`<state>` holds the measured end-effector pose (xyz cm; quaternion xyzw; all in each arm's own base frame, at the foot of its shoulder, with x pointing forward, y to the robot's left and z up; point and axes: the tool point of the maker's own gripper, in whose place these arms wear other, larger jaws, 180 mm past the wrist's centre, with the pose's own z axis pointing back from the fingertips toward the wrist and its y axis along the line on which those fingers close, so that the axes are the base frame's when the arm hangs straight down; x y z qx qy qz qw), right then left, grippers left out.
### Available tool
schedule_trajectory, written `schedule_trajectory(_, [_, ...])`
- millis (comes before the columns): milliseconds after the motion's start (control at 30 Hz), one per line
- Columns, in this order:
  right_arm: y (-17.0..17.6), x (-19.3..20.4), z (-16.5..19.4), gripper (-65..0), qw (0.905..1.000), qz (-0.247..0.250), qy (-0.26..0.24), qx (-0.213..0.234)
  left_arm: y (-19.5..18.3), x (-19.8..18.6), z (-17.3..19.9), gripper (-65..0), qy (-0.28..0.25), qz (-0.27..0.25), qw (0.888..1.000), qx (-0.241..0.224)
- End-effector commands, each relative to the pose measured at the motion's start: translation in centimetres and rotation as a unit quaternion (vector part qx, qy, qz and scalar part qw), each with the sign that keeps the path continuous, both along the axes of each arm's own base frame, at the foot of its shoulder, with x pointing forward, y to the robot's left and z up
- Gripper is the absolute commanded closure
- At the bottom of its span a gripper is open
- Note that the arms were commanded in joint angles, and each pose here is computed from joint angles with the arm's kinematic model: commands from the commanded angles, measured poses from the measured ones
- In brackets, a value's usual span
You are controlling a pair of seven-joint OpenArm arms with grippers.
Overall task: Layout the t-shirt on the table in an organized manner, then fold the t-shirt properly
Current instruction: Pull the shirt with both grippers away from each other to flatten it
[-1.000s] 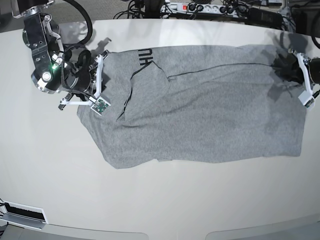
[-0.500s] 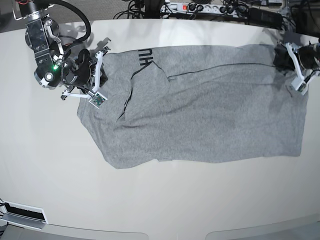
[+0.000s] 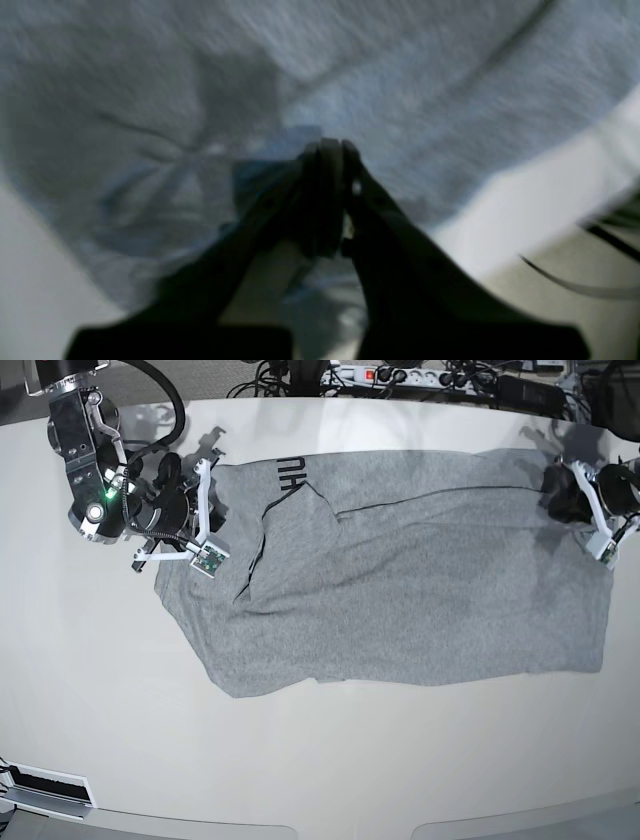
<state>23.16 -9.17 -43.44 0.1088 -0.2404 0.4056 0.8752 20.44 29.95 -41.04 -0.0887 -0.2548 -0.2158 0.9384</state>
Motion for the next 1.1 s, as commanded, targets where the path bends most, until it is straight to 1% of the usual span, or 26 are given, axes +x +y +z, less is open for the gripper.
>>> schedule_trajectory(0, [0.3, 1.2, 1.2, 0.0, 0.9996, 0.000, -0.023, 0.016, 1.0, 1.2, 0.7, 0.0, -0.020, 0.011, 1.000, 0.012])
schedule_trajectory(67, [0.6, 1.6, 1.5, 0.0, 0.9992, -0.004, -0.032, 0.025, 1.8, 1.7, 0.3, 0.0, -0.023, 0.038, 0.999, 0.013])
schedule_trajectory(133, [0.7, 1.8, 1.3, 0.0, 0.9989, -0.011, -0.034, 0.028, 2.5, 1.6, -0.3, 0.0, -0.016, 0.053, 0.998, 0.012])
schedule_trajectory(233, [-0.3, 1.8, 0.0, 0.0, 0.9992, -0.025, -0.029, 0.004, 3.6, 1.2, -1.2, 0.0, -0.004, 0.073, 0.997, 0.012])
schedule_trajectory(333, [-1.1, 1.2, -1.5, 0.0, 0.9994, -0.032, -0.010, -0.007, 4.6, 1.0, -2.4, 0.0, 0.004, 0.095, 0.995, 0.010])
schedule_trajectory(400, [-1.2, 0.6, -2.4, 0.0, 0.9997, -0.024, 0.006, -0.008, 5.2, 0.7, -3.3, 0.0, 0.016, 0.114, 0.993, 0.004])
schedule_trajectory(433, [-1.3, 0.4, -2.7, 0.0, 0.9996, -0.023, 0.011, -0.009, 5.2, 0.4, -3.7, 0.0, 0.023, 0.115, 0.993, -0.003])
schedule_trajectory(467, [-1.4, 0.2, -2.9, 0.0, 0.9995, -0.023, 0.016, -0.012, 4.9, 0.2, -4.0, 0.0, 0.028, 0.110, 0.993, -0.015])
schedule_trajectory(533, [-1.8, -0.3, -3.2, 0.0, 0.9991, -0.025, 0.025, -0.022, 4.7, -0.3, -4.3, 0.0, 0.036, 0.103, 0.994, -0.023])
schedule_trajectory(633, [-2.8, -1.2, -3.8, 0.0, 0.9968, -0.029, 0.053, -0.053, 5.0, -0.9, -4.6, 0.0, 0.052, 0.099, 0.994, -0.013])
schedule_trajectory(767, [-4.4, -2.7, -4.6, 0.0, 0.9899, -0.044, 0.095, -0.096, 5.1, -2.1, -4.8, 0.0, 0.082, 0.090, 0.993, -0.005])
schedule_trajectory(900, [-4.9, -5.1, -5.2, 0.0, 0.9862, -0.044, 0.121, -0.104, 3.1, -3.8, -4.0, 0.0, 0.096, 0.055, 0.994, -0.026])
schedule_trajectory(967, [-4.9, -6.7, -5.4, 0.0, 0.9852, -0.040, 0.132, -0.102, 1.9, -4.8, -3.6, 0.0, 0.100, 0.025, 0.995, -0.018])
schedule_trajectory(1067, [-5.6, -8.6, -5.4, 0.0, 0.9826, -0.048, 0.140, -0.113, 0.6, -6.3, -3.0, 0.0, 0.103, -0.025, 0.994, 0.007])
